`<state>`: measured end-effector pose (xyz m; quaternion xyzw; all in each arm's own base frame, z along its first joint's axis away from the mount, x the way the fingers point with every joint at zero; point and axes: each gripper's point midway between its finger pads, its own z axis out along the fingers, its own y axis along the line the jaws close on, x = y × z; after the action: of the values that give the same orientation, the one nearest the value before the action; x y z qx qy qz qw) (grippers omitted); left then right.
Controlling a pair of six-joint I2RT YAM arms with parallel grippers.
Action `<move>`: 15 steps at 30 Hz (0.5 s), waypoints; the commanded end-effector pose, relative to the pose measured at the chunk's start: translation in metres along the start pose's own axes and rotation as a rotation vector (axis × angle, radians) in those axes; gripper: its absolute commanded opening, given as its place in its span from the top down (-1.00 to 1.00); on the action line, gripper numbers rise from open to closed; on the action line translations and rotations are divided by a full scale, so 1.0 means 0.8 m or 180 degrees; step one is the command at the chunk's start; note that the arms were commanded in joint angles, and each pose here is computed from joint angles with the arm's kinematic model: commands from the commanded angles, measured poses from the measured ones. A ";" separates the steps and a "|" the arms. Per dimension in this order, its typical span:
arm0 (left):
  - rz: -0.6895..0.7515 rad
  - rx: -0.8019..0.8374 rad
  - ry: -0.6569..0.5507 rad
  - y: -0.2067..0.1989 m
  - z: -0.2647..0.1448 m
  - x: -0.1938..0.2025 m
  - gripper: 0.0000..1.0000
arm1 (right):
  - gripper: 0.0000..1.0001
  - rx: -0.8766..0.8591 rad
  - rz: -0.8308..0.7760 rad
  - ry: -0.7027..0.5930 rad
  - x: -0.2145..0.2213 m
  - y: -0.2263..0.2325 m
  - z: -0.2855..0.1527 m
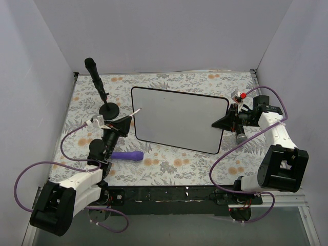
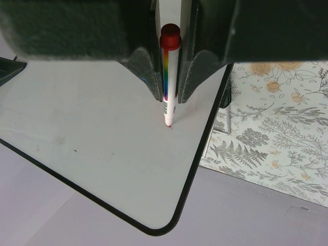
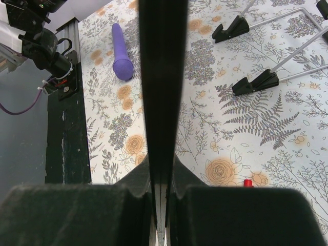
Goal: Write a sentence on the whiteboard
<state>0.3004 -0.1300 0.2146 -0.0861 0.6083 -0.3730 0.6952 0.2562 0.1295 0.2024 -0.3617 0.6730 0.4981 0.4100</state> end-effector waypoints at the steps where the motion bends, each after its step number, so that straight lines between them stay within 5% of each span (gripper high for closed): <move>1: 0.0002 0.0147 -0.0053 -0.015 0.009 -0.012 1.00 | 0.97 0.0053 -0.0101 0.0093 0.003 -0.003 -0.001; 15: -0.0112 0.0370 0.0087 -0.030 0.006 0.001 1.00 | 0.97 0.0062 -0.0109 0.0094 0.002 -0.003 -0.002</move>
<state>0.2966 -0.1447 0.2112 -0.0671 0.6135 -0.4067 0.6736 0.2563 0.1295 0.2024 -0.3621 0.6728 0.4979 0.4103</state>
